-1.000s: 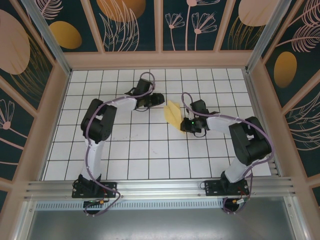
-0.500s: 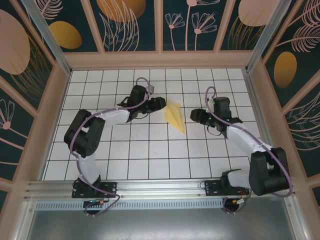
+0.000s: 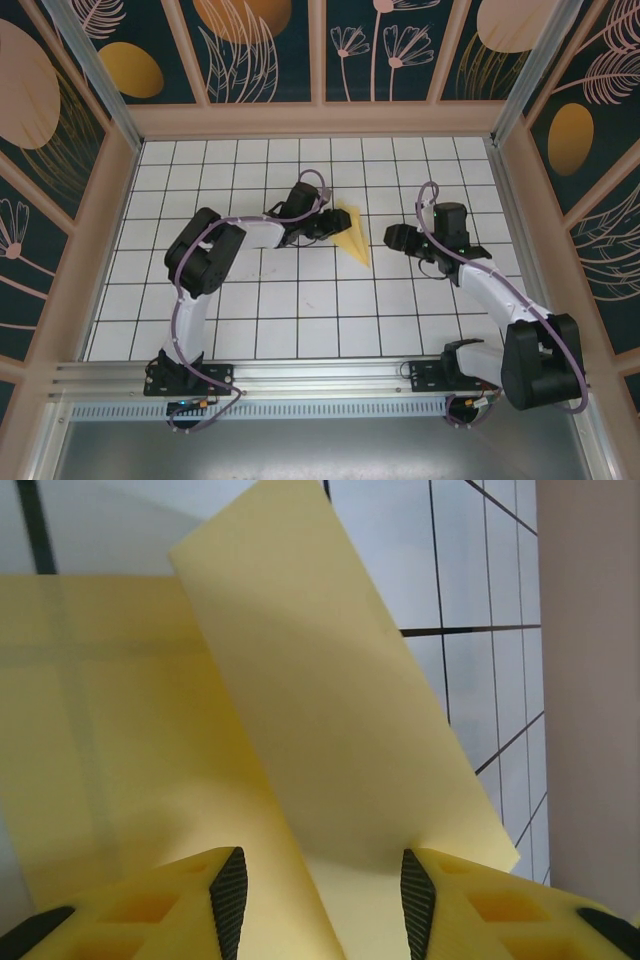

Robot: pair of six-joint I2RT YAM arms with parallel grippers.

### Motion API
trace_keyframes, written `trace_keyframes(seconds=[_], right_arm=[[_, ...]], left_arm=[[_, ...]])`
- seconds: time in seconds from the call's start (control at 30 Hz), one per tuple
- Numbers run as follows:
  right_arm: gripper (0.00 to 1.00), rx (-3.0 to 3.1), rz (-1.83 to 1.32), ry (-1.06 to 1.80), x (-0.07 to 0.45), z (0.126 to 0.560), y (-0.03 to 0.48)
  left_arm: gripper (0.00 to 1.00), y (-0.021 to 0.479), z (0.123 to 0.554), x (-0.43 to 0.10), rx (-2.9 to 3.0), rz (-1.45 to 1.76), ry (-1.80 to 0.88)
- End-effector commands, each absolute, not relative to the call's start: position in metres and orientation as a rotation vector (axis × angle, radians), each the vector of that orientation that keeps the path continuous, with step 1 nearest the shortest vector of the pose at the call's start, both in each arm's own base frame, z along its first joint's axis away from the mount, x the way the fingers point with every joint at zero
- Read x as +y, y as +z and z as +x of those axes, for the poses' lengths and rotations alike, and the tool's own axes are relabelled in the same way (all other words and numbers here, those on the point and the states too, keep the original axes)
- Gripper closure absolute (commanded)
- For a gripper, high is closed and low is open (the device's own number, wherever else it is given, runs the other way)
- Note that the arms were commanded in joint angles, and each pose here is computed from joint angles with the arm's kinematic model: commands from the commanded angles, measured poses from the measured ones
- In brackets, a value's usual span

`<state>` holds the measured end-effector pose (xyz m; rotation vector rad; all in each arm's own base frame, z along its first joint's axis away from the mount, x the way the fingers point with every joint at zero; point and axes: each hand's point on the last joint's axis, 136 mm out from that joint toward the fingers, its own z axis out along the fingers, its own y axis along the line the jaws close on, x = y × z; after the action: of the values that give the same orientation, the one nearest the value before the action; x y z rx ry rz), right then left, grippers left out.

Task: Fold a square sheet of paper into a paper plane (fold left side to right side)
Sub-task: Turn over the paper at the center of the table.

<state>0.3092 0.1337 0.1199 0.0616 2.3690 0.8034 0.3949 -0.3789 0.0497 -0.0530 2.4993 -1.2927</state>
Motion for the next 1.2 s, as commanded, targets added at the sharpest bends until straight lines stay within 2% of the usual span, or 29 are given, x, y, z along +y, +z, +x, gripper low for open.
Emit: trace_keyframes(seconds=[0.0, 0.2, 0.3, 0.5, 0.67, 0.9, 1.03, 1.17], right_arm=[[0.42, 2.345, 0.039, 0.823, 0.134, 0.307, 0.122], [0.42, 2.344, 0.041, 0.845, 0.136, 0.305, 0.121], [0.42, 2.336, 0.043, 0.868, 0.137, 0.304, 0.123], [0.39, 2.268, 0.08, 1.005, 0.137, 0.302, 0.133], [0.27, 2.098, 0.126, 1.216, 0.129, 0.299, 0.16], [0.03, 1.86, -0.013, 1.373, 0.128, 0.284, 0.218], [0.01, 1.76, -0.151, 1.458, 0.143, 0.269, 0.248], [0.01, 1.691, -0.306, 1.504, 0.167, 0.255, 0.271]], left_arm=[[0.53, 0.06, 0.403, -0.392, 2.455, -0.035, -1.352], [0.56, 0.047, 0.409, -0.399, 2.482, -0.043, -1.361], [0.61, 0.043, 0.411, -0.401, 2.485, -0.042, -1.357], [0.84, 0.065, 0.414, -0.396, 2.428, -0.004, -1.323], [0.98, 0.127, 0.418, -0.389, 2.282, 0.077, -1.3], [0.95, 0.247, 0.406, -0.367, 2.001, 0.169, -1.308], [0.93, 0.313, 0.386, -0.36, 1.835, 0.219, -1.4], [0.93, 0.347, 0.366, -0.36, 1.739, 0.262, -1.515]])
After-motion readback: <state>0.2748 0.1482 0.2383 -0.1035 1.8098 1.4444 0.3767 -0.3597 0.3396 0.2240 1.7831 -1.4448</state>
